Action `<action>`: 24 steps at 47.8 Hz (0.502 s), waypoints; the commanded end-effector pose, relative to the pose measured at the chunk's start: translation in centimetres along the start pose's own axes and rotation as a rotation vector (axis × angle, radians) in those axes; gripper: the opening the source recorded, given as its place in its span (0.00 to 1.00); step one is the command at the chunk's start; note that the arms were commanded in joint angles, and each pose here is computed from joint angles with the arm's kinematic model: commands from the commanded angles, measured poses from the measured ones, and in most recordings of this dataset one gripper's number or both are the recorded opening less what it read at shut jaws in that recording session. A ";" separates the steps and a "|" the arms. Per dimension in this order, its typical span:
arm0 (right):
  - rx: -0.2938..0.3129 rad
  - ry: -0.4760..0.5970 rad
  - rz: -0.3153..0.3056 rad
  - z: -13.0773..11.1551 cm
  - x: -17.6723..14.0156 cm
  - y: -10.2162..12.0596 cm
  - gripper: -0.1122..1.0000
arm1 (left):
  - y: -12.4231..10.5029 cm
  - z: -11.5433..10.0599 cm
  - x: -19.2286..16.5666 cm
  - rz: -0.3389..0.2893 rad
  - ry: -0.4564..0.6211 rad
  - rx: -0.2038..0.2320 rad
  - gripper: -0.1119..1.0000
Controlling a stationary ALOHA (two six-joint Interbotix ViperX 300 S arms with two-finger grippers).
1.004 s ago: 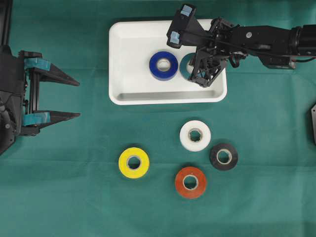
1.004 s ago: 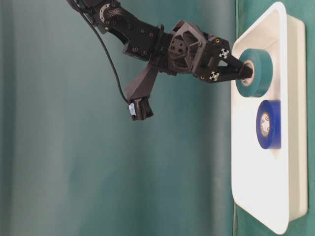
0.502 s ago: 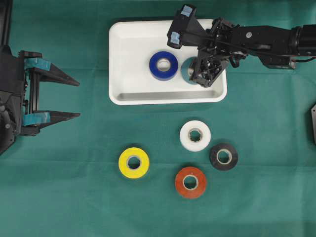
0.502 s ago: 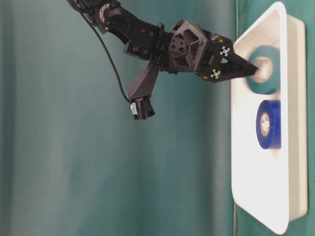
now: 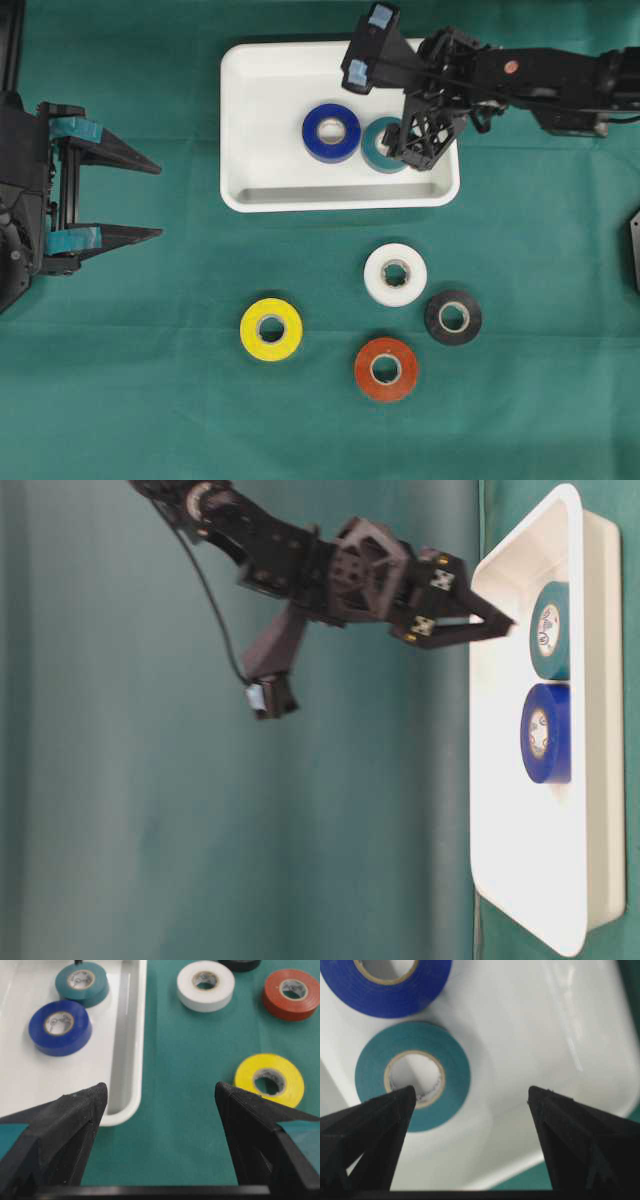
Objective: Pick up the tape from a random location and place it into the white case.
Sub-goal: 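Open the right gripper to release the teal tape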
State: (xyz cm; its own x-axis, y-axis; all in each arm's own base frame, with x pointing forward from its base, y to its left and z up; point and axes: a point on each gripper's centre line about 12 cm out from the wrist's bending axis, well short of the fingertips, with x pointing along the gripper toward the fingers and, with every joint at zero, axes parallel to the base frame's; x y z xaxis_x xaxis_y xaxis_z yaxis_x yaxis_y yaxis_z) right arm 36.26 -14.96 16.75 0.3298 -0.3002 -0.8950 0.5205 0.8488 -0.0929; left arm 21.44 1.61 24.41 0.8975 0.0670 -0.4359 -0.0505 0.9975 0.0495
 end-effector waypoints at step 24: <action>0.019 -0.163 -0.032 2.3 -9.8 -2.0 0.89 | 0.1 0.5 0.0 0.002 -0.017 -0.002 0.86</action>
State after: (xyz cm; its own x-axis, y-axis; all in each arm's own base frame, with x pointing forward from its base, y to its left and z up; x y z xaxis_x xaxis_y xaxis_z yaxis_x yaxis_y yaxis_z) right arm 33.84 -14.76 25.32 0.4056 -0.3822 -0.8303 0.5444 0.8307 -0.1164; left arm 21.42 1.61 24.35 0.8969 0.0670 -0.4372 -0.0504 0.9975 0.0494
